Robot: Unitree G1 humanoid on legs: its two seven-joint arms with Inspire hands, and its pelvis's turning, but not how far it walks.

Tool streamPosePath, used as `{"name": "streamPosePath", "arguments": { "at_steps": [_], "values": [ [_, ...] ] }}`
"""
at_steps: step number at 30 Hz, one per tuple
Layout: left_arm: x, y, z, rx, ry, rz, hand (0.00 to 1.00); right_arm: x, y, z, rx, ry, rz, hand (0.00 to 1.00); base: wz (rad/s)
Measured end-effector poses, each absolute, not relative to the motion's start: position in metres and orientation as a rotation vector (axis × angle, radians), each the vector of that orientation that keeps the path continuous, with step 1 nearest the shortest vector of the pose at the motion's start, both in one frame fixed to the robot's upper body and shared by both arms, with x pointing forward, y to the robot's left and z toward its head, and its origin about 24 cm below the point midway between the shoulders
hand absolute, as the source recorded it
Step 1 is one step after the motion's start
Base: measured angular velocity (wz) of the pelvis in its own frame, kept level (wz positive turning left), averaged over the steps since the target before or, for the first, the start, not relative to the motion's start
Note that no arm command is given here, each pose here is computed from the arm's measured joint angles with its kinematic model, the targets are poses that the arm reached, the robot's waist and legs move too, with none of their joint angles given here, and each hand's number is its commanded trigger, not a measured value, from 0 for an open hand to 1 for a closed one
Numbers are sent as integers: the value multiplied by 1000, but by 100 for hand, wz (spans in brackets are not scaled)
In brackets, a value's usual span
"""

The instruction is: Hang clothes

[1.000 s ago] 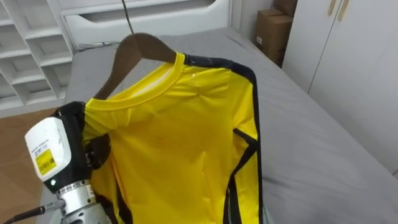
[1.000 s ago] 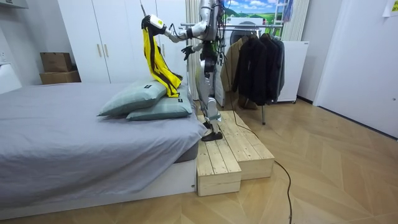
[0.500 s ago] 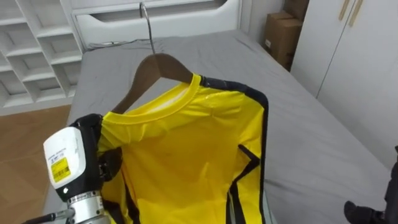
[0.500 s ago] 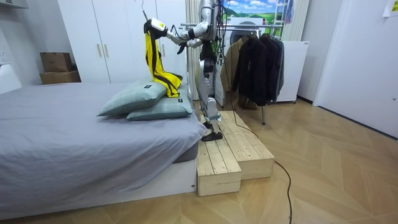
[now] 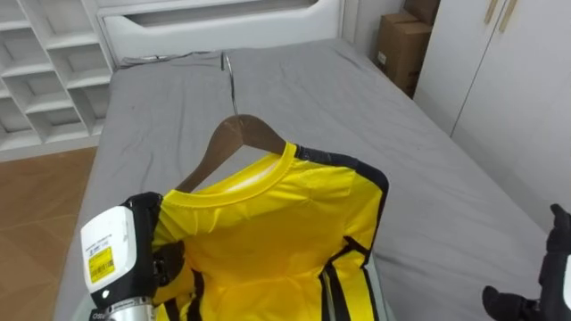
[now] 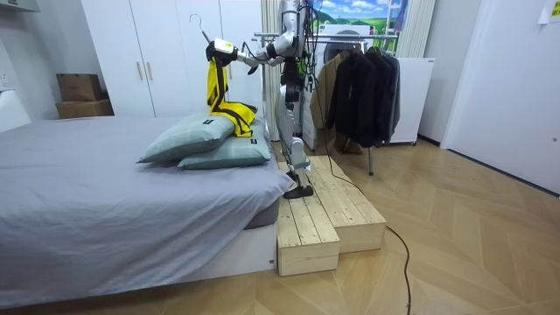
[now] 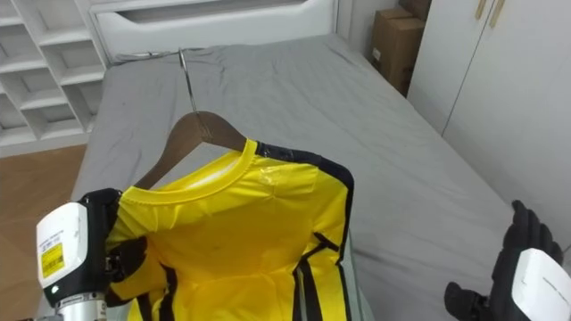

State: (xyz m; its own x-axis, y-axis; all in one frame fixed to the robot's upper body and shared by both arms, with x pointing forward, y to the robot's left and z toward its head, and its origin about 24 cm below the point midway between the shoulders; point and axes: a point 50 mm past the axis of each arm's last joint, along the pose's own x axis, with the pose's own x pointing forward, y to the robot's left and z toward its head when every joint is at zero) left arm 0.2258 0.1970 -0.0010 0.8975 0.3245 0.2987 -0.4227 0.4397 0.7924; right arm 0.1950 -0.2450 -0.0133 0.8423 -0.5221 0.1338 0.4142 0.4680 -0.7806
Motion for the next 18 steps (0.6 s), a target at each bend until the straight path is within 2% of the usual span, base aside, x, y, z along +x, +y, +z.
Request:
{"name": "streamPosePath", "arguments": {
  "at_steps": [18],
  "values": [
    [228, 185, 3, 1092, -155, 363, 100, 212, -210, -15, -913, 136, -264, 0, 0]
  ]
}}
